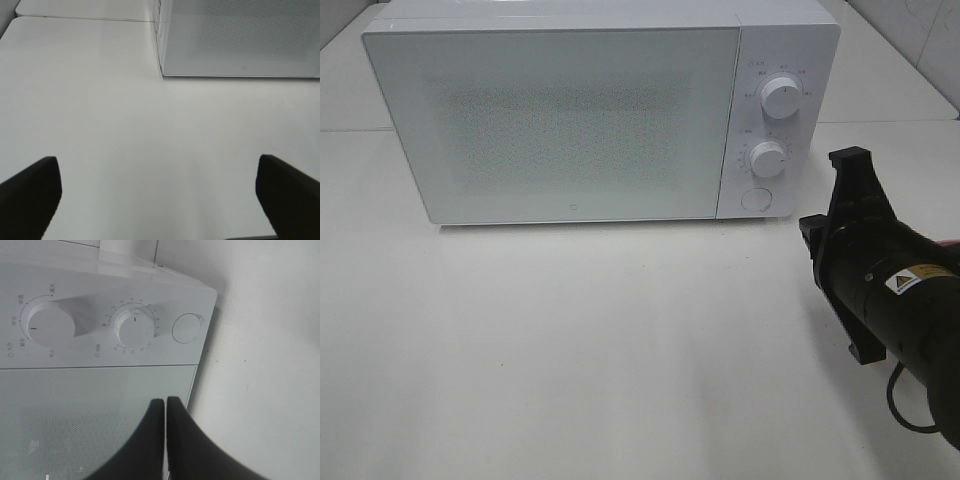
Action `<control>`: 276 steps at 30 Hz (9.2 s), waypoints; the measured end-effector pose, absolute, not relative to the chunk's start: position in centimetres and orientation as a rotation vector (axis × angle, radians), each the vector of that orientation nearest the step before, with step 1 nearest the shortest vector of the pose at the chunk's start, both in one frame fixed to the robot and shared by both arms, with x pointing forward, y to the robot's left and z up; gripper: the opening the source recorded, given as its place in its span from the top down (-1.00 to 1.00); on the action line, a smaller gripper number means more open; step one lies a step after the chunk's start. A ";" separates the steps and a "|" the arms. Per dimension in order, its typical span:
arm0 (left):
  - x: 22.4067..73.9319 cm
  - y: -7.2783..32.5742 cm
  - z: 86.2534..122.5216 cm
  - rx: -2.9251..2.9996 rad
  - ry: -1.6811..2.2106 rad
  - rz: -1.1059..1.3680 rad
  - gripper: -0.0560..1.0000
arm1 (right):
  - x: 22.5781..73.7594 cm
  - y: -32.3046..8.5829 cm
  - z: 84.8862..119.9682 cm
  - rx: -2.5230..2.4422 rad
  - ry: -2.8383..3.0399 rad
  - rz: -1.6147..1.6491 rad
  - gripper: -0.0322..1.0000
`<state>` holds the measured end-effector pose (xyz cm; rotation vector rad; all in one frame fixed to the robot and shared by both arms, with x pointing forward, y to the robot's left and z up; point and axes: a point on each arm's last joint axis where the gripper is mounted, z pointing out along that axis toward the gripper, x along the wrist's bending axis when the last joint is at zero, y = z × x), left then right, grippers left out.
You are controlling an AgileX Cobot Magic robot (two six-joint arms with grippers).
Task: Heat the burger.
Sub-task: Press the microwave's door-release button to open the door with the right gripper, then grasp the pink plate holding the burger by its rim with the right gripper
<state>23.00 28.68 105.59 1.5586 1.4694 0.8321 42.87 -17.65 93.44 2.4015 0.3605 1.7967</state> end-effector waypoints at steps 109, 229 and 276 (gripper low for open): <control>23.0 28.7 105.6 1.559 1.469 0.832 -0.95 | 58.9 -17.6 85.6 2.617 0.006 1.843 0.92; 23.0 28.7 105.6 1.559 1.469 0.832 -0.95 | 46.3 -22.0 100.9 1.577 2.310 0.336 -0.96; 23.0 28.7 105.6 1.559 1.469 0.832 -0.95 | 52.1 -27.0 88.8 1.829 2.315 0.013 -0.66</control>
